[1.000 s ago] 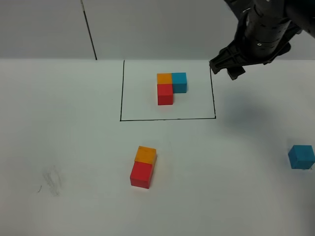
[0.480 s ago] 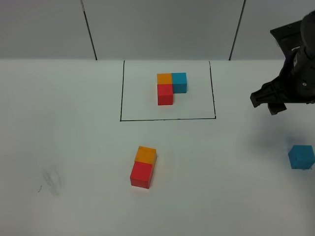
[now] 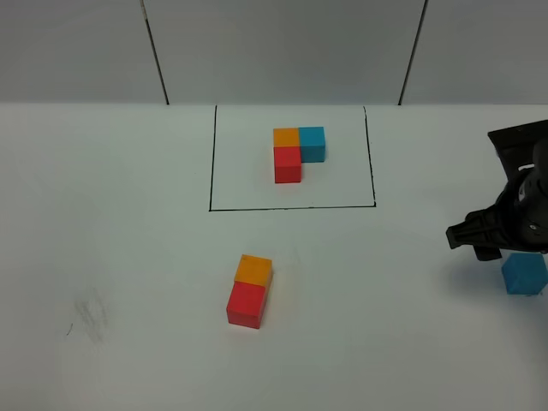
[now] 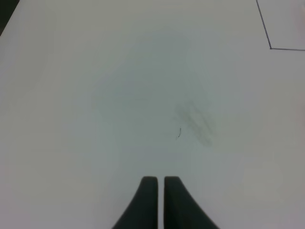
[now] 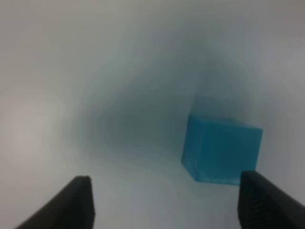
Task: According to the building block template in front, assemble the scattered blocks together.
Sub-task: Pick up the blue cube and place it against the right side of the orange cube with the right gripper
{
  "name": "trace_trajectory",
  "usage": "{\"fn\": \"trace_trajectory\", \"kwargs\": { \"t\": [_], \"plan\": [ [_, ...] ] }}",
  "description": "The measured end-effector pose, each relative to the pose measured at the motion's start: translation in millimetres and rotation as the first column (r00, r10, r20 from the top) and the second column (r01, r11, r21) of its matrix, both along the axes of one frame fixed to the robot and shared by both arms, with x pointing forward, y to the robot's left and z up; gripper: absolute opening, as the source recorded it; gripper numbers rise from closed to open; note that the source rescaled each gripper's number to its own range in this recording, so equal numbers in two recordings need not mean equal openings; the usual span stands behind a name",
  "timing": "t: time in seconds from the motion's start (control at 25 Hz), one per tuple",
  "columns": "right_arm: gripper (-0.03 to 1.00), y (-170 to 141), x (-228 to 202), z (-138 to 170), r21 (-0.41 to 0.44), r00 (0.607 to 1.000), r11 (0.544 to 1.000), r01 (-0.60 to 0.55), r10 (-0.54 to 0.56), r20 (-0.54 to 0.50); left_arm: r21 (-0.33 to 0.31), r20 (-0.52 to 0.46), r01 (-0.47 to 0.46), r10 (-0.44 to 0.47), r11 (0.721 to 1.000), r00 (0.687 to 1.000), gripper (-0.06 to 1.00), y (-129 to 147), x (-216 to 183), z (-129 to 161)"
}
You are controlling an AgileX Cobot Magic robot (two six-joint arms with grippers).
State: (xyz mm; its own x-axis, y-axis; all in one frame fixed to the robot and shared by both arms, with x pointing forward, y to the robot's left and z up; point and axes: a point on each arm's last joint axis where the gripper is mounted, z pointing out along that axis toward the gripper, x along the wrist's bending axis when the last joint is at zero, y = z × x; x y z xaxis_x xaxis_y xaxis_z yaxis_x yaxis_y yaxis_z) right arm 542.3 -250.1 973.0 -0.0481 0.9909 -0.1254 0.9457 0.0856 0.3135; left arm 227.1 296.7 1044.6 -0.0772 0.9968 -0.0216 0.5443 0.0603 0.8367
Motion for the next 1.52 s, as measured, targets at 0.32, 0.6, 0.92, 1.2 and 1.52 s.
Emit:
{"fn": "trace_trajectory", "kwargs": {
  "t": [0.32,0.6,0.92,1.2,1.52],
  "plan": [
    [0.83,-27,-3,-11,-0.035,0.999,0.999,0.035,-0.035,0.009,0.0,0.0,0.0,0.0,1.0,1.0,0.0,0,0,0],
    [0.91,-31,-1,-13,-0.061,1.0,0.998,0.016,-0.015,0.012,0.0,0.0,0.0,0.0,1.0,1.0,0.0,0,0,0],
    [0.93,-27,8,-46,-0.048,0.999,0.999,-0.006,0.004,-0.044,0.0,0.0,0.0,0.0,1.0,1.0,0.0,0,0,0],
    [0.93,-28,13,-66,-0.045,0.997,0.999,-0.016,0.013,-0.072,0.0,0.0,0.0,0.0,1.0,1.0,0.0,0,0,0],
    [0.89,-30,16,-81,-0.041,0.995,0.999,-0.016,0.012,-0.096,0.0,0.0,0.0,0.0,1.0,1.0,0.0,0,0,0]
  ]
}}
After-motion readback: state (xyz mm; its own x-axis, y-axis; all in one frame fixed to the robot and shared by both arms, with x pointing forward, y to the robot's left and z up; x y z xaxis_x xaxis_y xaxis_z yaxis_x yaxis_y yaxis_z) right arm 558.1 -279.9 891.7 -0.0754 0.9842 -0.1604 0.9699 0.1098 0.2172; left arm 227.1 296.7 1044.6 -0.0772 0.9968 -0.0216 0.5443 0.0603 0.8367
